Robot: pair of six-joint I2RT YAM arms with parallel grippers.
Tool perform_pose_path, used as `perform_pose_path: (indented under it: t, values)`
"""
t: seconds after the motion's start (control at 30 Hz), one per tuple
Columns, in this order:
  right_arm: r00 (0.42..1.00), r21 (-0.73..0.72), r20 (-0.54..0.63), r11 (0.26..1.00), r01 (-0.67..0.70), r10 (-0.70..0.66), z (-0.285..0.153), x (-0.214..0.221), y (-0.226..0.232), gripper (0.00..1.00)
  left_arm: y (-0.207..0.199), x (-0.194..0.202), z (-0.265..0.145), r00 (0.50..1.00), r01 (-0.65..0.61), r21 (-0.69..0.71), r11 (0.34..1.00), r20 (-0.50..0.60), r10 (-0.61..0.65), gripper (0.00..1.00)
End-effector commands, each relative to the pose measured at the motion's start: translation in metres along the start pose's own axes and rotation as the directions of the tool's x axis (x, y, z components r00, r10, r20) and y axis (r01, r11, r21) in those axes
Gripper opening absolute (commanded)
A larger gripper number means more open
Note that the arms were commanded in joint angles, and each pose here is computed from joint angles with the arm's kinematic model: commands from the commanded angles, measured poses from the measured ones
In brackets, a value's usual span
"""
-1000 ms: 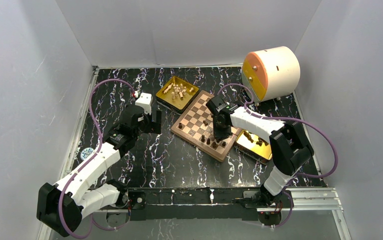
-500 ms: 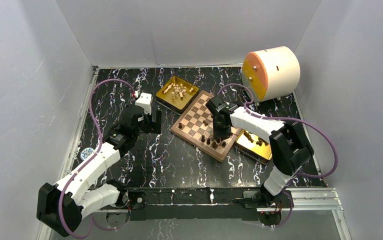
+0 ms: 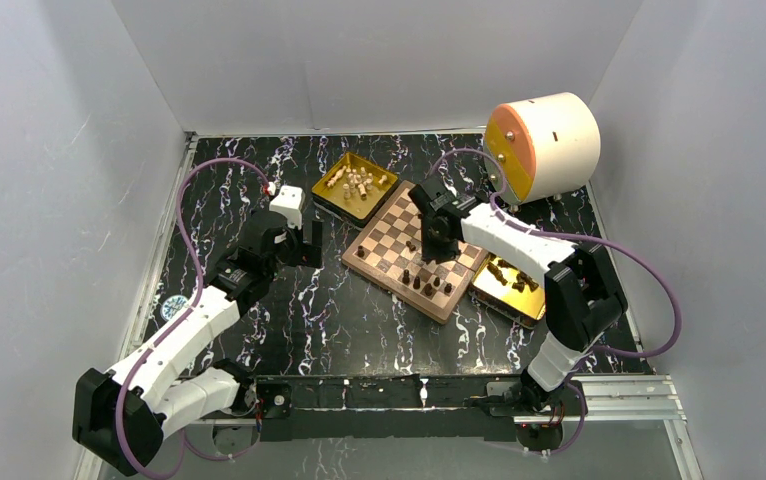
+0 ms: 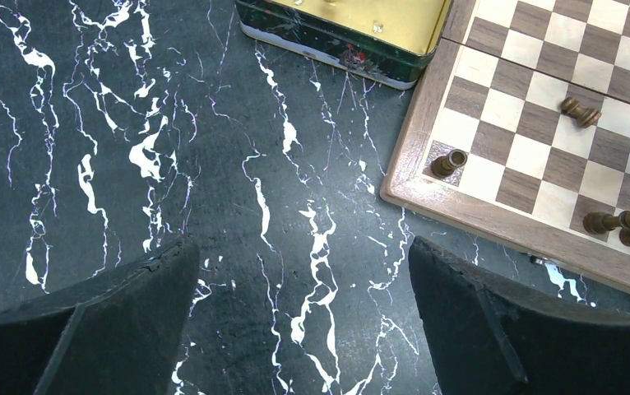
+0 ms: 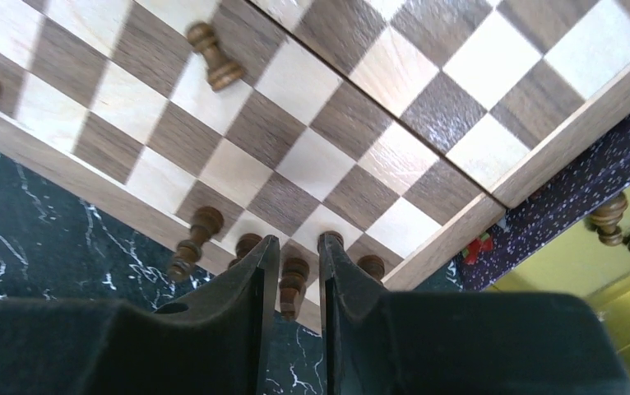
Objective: Set up the chess pieces on the board
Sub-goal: Pick up the chess piece from the chessboard.
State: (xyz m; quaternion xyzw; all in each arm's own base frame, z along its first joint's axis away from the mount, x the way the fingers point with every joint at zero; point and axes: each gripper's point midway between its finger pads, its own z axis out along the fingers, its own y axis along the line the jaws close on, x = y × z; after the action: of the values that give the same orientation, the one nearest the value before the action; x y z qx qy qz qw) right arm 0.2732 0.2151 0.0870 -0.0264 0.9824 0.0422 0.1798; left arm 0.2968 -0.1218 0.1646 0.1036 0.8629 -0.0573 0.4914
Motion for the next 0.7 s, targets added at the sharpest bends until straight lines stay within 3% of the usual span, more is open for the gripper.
perform_pose_path:
  t: [0.0,0.17,0.27,0.67]
  values:
    - [0.991,-0.039,0.127,0.998,0.052,-0.047,-0.016,-0.04,0.016,0.33,-0.001,-0.01,-0.007,0.999,-0.001,0.01,1.0,0.034,0.0,0.95]
    - [0.97,-0.109,0.165,0.974,0.198,-0.179,-0.002,-0.062,0.042,0.35,-0.002,-0.011,-0.009,0.999,0.002,0.017,1.0,0.039,-0.002,0.94]
    - [0.96,-0.08,0.145,0.964,0.252,-0.239,0.014,-0.07,0.046,0.36,-0.002,-0.012,-0.01,0.999,0.005,0.016,1.0,0.036,-0.005,0.94]
    - [0.942,-0.03,0.071,0.943,0.331,-0.329,0.054,-0.078,0.052,0.36,-0.007,-0.015,-0.012,0.999,0.009,0.045,0.999,0.042,-0.011,0.91]
